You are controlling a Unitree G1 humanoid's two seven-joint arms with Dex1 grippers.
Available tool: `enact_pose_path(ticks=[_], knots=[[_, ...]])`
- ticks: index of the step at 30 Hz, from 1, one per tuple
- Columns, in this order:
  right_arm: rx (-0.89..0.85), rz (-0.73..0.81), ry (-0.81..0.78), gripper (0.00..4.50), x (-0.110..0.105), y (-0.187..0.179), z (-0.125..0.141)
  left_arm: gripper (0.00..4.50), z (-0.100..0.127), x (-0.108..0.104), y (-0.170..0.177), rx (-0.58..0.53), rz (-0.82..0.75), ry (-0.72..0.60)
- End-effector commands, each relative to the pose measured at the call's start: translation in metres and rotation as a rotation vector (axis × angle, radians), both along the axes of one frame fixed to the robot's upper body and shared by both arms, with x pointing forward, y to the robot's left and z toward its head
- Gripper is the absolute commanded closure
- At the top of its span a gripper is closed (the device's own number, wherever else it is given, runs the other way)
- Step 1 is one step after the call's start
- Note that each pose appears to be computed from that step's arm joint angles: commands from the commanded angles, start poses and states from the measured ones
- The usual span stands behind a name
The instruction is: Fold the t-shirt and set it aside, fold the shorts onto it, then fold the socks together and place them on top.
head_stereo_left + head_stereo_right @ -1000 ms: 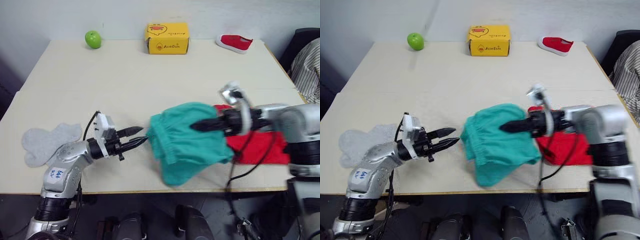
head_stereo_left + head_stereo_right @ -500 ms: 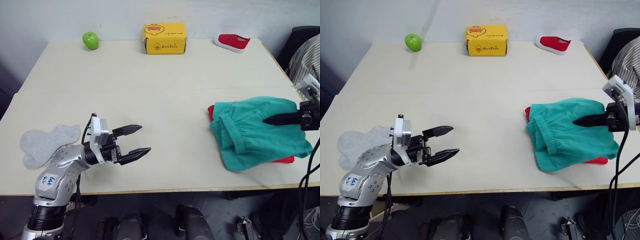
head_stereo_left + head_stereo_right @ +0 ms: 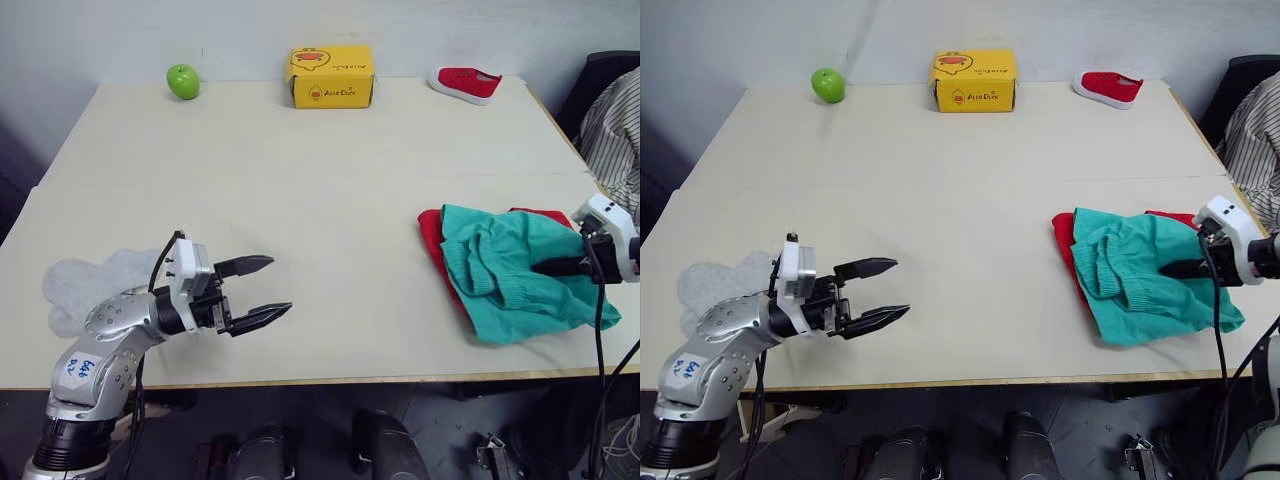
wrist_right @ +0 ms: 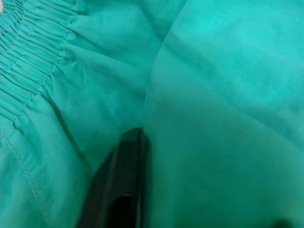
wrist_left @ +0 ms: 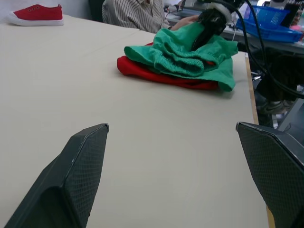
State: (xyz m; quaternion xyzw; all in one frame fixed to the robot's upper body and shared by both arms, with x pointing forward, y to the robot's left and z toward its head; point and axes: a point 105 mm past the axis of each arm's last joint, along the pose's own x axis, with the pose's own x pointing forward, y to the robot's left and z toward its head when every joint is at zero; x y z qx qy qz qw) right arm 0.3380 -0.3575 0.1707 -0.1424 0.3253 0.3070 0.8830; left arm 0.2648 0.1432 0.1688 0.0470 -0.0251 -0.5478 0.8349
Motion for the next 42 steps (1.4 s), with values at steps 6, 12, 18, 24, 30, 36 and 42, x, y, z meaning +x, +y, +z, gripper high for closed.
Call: enact_pose_path(ticks=[6, 12, 18, 24, 30, 36, 42], knots=[[-0.288, -0.026, -0.351, 0.02, -0.01, -0.04, 0.076, 0.0, 0.007, 0.009, 0.012, 0.045, -0.024, -0.02], [-0.357, 0.103, -0.7, 0.02, -0.001, -0.012, 0.133, 0.0, 0.006, 0.017, 0.026, 0.059, -0.001, -0.015], [-0.103, 0.345, -0.844, 0.02, 0.006, 0.078, 0.124, 0.0, 0.001, 0.021, 0.05, 0.06, 0.091, -0.023], [0.212, 0.467, -0.797, 0.02, -0.022, 0.181, 0.041, 0.0, 0.0, 0.012, 0.095, 0.056, 0.329, -0.083], [0.353, 0.463, -0.727, 0.02, -0.037, 0.217, 0.003, 0.0, -0.004, -0.025, 0.163, 0.07, 0.668, -0.102], [0.397, 0.457, -0.768, 0.02, -0.037, 0.229, 0.0, 0.0, -0.023, -0.104, 0.252, 0.069, 1.138, -0.024], [0.387, 0.581, -0.759, 0.02, -0.052, 0.228, -0.015, 0.0, -0.056, -0.185, 0.293, 0.077, 1.467, 0.164]])
